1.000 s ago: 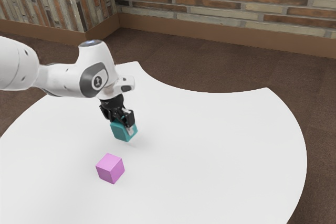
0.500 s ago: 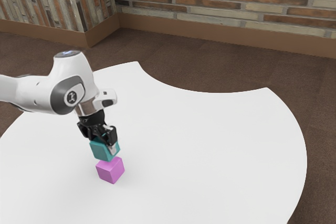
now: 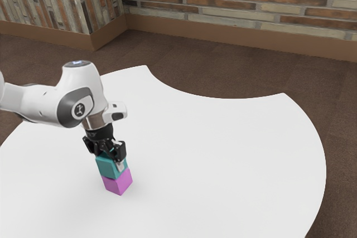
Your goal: Pick up the blue block with one arm, and put the blue block on the pink block with one arm
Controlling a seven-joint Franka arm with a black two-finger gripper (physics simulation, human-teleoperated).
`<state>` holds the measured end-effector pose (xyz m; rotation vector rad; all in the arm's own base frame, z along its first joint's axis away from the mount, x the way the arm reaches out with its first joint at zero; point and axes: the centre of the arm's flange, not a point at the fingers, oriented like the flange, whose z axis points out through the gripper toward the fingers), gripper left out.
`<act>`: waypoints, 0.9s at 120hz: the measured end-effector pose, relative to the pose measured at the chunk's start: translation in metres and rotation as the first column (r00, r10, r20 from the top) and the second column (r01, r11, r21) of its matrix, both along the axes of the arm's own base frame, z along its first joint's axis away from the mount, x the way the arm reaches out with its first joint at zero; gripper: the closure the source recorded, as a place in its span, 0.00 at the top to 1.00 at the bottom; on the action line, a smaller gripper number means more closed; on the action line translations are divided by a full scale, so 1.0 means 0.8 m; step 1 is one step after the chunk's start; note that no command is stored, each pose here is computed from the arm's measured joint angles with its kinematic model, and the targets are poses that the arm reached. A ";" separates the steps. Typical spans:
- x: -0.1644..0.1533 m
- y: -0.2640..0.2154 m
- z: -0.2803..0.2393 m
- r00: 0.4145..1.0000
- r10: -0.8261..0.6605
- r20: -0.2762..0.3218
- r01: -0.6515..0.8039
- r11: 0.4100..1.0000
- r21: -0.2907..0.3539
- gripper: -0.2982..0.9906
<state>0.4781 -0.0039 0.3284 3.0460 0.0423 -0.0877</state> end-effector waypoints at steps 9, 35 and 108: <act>0.002 0.001 0.002 1.000 -0.016 0.004 0.016 1.000 0.018 0.53; 0.004 0.002 0.001 1.000 -0.027 0.003 0.026 0.999 0.027 0.63; 0.055 0.026 0.321 0.986 -0.136 0.101 0.124 0.985 0.120 0.76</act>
